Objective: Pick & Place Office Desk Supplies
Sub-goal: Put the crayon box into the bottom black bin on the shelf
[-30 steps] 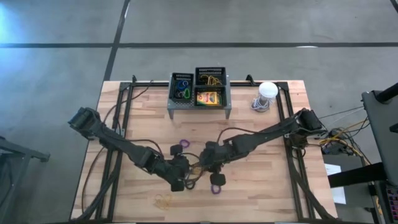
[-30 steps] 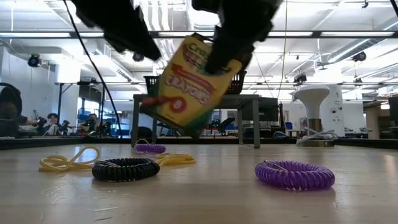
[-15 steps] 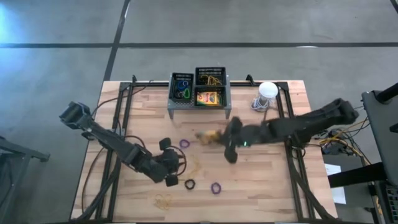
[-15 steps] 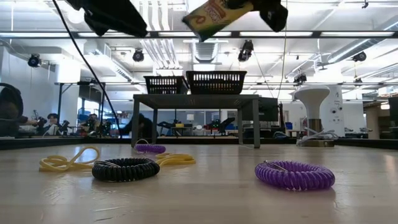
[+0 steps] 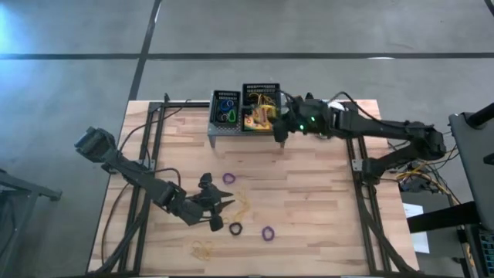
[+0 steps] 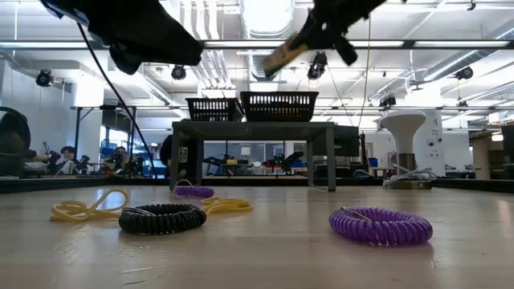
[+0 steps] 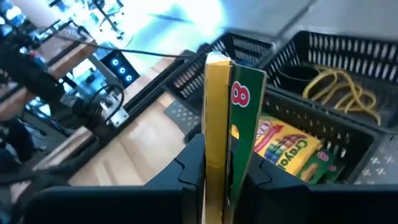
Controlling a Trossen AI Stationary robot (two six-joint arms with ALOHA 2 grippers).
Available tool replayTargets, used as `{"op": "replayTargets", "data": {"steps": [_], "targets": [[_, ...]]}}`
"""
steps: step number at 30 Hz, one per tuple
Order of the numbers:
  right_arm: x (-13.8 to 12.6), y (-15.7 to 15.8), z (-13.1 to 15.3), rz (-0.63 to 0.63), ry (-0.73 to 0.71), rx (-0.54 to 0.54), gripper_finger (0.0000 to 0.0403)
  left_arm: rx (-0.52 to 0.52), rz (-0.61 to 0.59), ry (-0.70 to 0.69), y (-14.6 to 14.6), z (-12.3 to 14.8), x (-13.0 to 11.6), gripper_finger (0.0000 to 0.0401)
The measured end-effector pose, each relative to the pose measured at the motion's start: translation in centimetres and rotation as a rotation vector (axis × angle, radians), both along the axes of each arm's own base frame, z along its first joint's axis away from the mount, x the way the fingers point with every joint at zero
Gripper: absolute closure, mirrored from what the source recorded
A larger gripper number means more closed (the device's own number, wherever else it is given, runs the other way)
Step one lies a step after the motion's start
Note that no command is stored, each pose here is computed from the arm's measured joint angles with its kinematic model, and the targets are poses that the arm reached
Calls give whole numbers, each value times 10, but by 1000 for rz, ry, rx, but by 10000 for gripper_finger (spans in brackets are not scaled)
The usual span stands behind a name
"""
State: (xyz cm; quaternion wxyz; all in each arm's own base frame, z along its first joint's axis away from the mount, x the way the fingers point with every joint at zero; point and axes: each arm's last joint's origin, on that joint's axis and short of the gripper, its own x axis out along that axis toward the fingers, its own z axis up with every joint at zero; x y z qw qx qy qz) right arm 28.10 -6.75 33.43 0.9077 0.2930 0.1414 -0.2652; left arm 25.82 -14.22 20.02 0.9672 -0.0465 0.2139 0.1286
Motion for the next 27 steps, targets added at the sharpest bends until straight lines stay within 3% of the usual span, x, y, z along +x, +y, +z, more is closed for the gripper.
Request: {"op": "replayTargets", "data": {"steps": [9, 27], "targets": [[15, -45, -15, 2, 45, 221, 365, 24, 16, -2, 1, -1, -1, 299], [56, -67, -23, 3, 186, 355, 364, 34, 17, -1, 1, -2, -1, 299]]}}
